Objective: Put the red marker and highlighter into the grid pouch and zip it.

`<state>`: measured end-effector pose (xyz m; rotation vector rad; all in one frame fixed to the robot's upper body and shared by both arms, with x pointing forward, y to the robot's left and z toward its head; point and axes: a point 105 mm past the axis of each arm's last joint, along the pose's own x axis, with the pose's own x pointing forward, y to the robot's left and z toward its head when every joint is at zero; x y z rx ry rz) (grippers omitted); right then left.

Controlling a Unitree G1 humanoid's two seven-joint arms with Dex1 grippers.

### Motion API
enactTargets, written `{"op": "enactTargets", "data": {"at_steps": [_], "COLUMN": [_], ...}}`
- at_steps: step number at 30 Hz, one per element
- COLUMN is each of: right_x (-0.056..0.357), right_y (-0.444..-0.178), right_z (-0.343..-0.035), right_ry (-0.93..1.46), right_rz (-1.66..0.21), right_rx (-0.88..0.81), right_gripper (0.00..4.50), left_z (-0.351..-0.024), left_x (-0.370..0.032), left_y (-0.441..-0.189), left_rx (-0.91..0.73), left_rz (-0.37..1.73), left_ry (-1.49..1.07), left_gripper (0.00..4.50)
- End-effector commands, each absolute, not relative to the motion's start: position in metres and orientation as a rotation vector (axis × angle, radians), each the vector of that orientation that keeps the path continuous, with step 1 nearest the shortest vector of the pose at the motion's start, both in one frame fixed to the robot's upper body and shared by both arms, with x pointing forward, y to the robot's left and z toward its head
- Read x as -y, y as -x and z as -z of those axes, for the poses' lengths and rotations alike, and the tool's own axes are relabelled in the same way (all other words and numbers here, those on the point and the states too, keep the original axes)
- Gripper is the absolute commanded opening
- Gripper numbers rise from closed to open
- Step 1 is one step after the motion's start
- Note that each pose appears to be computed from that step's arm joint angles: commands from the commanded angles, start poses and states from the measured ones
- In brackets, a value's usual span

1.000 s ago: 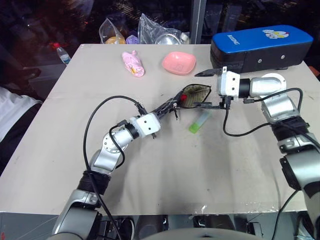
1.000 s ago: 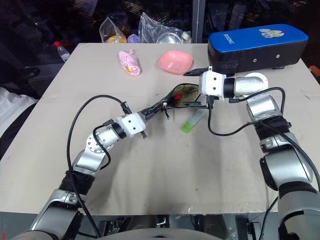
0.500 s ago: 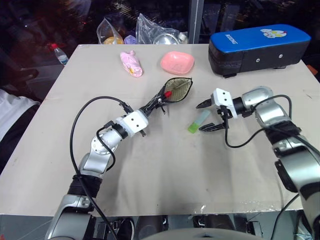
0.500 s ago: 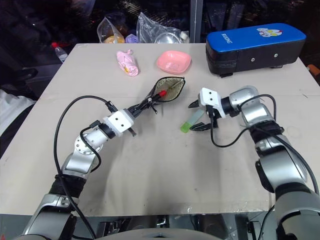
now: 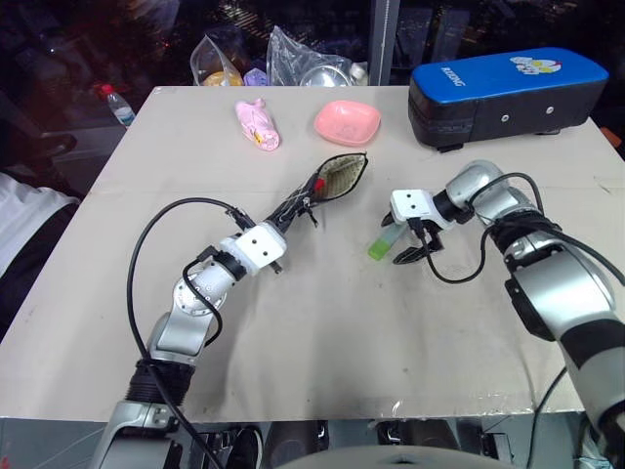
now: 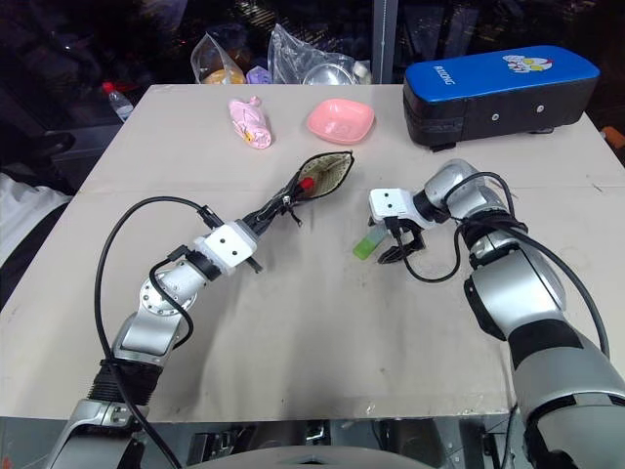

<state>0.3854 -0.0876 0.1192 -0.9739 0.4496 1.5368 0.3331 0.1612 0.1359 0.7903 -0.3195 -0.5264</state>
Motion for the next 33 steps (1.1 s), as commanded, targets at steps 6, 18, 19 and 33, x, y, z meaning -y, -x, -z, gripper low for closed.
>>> {"op": "enactTargets", "data": {"at_steps": [6,18,19,33], "right_x": [0.101,0.108,0.108,0.092], "right_y": [-0.390,-0.396,-0.400,-0.373], "right_z": [-0.117,-0.141,-0.149,-0.242], "right_ry": [0.961,0.944,0.993,1.234], "right_rz": [-1.470,-1.427,-1.398,-1.115], "right_rx": [-0.587,-0.449,-0.386,0.173], "right_gripper": [2.51,0.81,0.81,0.81], "left_z": [-0.152,-0.155,-0.155,-0.159], "left_x": [-0.159,-0.144,-0.142,-0.117], "left_y": [-0.330,-0.335,-0.335,-0.347], "left_rx": [0.374,0.397,0.402,0.439], "left_rz": [0.497,0.552,0.561,0.658], "left_ry": [-0.801,-0.796,-0.806,-0.815], "left_gripper": [0.00,0.00,0.00,0.00]}}
